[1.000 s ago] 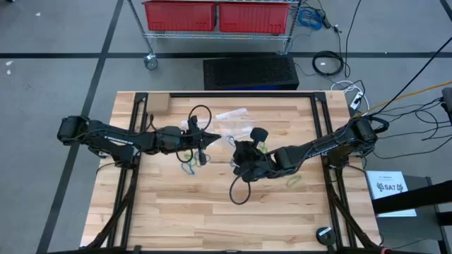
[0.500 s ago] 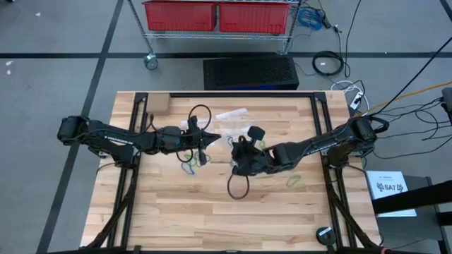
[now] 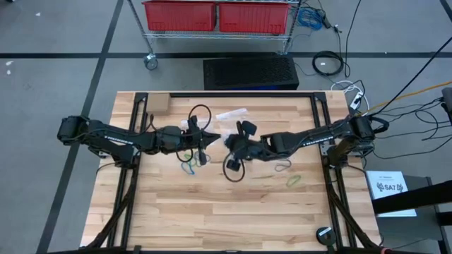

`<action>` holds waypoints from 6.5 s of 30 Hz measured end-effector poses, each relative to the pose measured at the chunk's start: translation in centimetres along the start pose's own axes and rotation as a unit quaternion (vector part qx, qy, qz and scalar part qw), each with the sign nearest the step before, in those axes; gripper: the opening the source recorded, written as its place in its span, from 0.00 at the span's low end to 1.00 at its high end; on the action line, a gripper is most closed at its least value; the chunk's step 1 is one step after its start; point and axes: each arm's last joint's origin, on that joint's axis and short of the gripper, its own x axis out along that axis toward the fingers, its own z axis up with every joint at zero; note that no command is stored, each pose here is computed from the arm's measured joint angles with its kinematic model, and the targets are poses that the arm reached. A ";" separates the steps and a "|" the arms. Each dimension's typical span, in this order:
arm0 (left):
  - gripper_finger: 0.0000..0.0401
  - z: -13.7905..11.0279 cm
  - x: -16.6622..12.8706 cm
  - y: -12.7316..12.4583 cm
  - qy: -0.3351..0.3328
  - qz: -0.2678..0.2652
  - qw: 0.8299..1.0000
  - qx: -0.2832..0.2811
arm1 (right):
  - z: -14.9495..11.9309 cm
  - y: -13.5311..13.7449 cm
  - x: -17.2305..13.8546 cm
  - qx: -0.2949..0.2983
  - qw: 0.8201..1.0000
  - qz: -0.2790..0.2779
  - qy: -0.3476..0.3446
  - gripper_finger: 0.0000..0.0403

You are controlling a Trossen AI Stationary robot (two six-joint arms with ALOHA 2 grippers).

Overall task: Sort rubber bands
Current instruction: Put the blue rubber band into the transparent zip bag

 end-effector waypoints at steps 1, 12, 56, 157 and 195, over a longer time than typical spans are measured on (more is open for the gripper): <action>0.00 0.0 0.0 -0.1 0.000 -0.001 1.000 0.000 | 0.0 -0.3 0.1 0.005 1.000 -0.004 0.003 0.11; 0.00 0.1 -0.1 -0.5 -0.006 -0.014 1.000 0.000 | 1.0 -1.1 0.5 -0.004 0.999 -0.009 -0.031 0.28; 0.00 0.4 -0.1 -0.6 -0.022 -0.003 1.000 -0.005 | 2.8 -2.3 -5.5 0.033 0.988 0.139 -0.059 0.45; 0.00 0.3 -1.5 0.9 0.040 0.073 0.996 0.012 | 0.7 -2.8 -0.8 -0.079 0.996 -0.046 -0.007 0.00; 0.00 0.4 -1.5 0.8 0.031 0.068 0.997 -0.003 | 0.8 -1.2 1.7 -0.059 0.997 0.022 -0.043 0.02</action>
